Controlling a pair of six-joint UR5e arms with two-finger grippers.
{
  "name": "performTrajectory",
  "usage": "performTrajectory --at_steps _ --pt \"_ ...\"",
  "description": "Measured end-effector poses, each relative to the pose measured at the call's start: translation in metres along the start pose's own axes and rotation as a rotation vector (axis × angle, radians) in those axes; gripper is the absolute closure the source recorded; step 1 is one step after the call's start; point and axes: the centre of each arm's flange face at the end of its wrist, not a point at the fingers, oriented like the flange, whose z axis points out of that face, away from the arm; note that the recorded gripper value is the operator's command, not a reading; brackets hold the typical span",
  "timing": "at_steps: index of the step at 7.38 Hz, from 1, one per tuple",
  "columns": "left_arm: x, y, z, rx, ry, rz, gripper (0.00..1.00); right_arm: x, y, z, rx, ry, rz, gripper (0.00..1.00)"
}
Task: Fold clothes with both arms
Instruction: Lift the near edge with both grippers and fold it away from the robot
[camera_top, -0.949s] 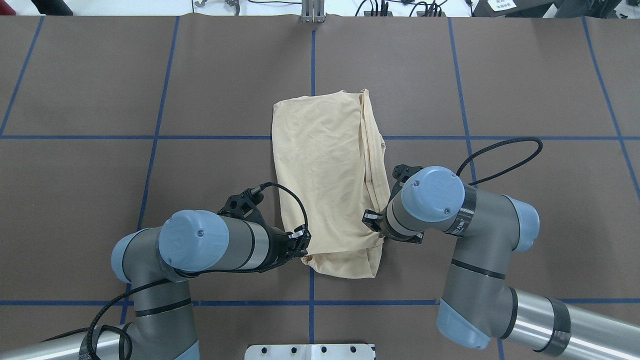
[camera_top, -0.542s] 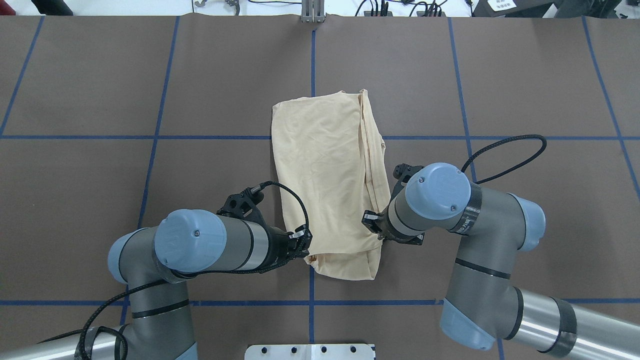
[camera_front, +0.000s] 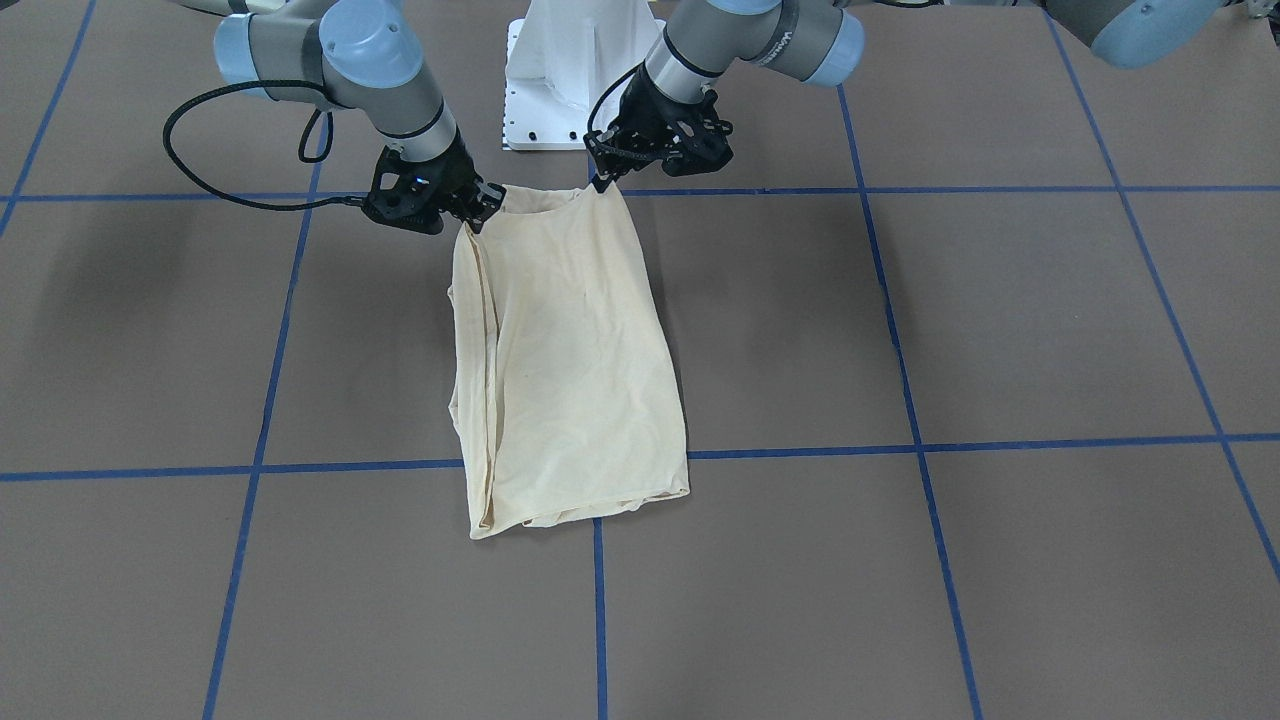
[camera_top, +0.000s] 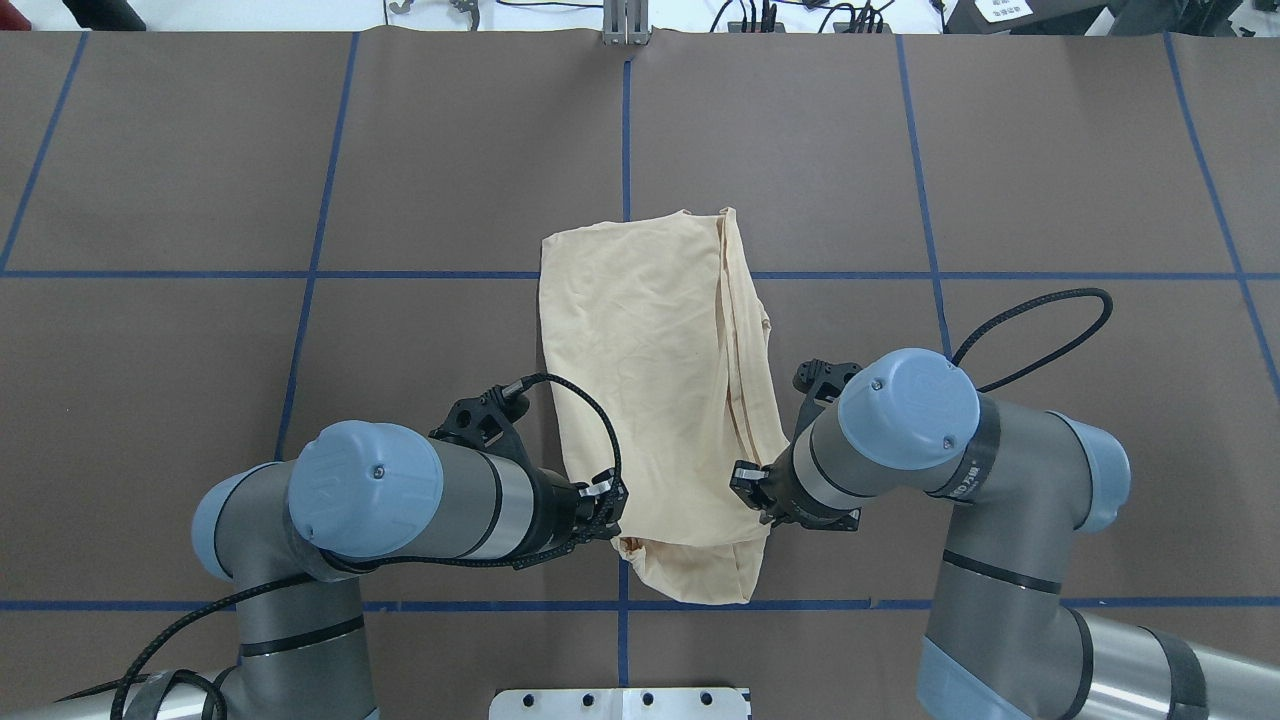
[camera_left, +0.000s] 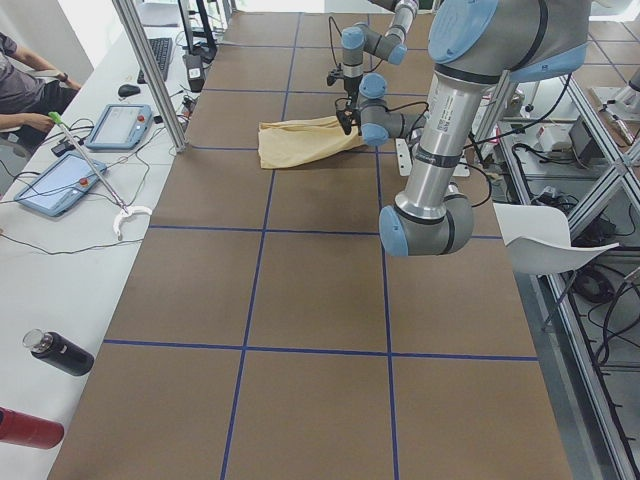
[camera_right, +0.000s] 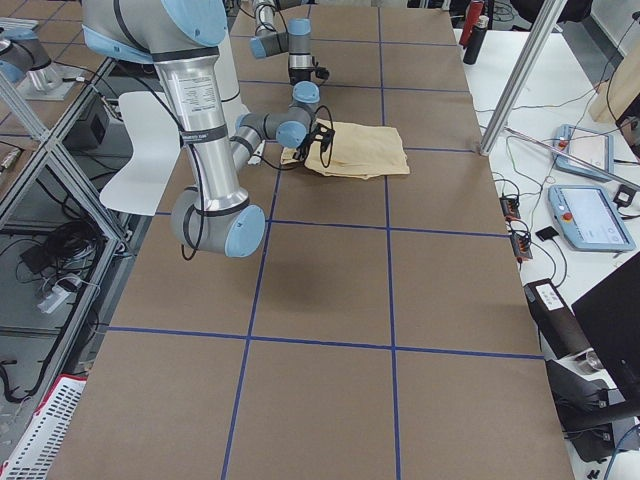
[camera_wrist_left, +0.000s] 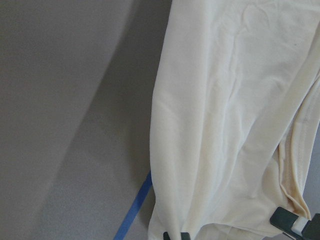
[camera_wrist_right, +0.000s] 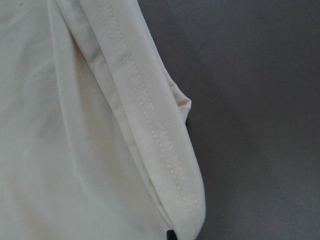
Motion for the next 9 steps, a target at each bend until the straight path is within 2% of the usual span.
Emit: performTrajectory --at_steps 3,5,7,9 --pt "-0.014 0.029 0.013 -0.037 -0.055 0.013 1.00 0.022 0.032 -0.003 -0.051 0.010 -0.036 1.00" --pt "-0.012 0.034 0.005 -0.044 -0.048 0.019 1.00 0.020 0.034 -0.005 -0.057 0.002 -0.045 1.00" --pt "0.006 0.010 -0.017 -0.020 -0.007 0.023 1.00 0.017 -0.001 -0.025 -0.027 -0.026 -0.044 1.00" --pt "0.032 -0.041 -0.049 0.023 0.035 0.054 1.00 0.002 -0.050 -0.053 -0.004 -0.067 -0.028 1.00"
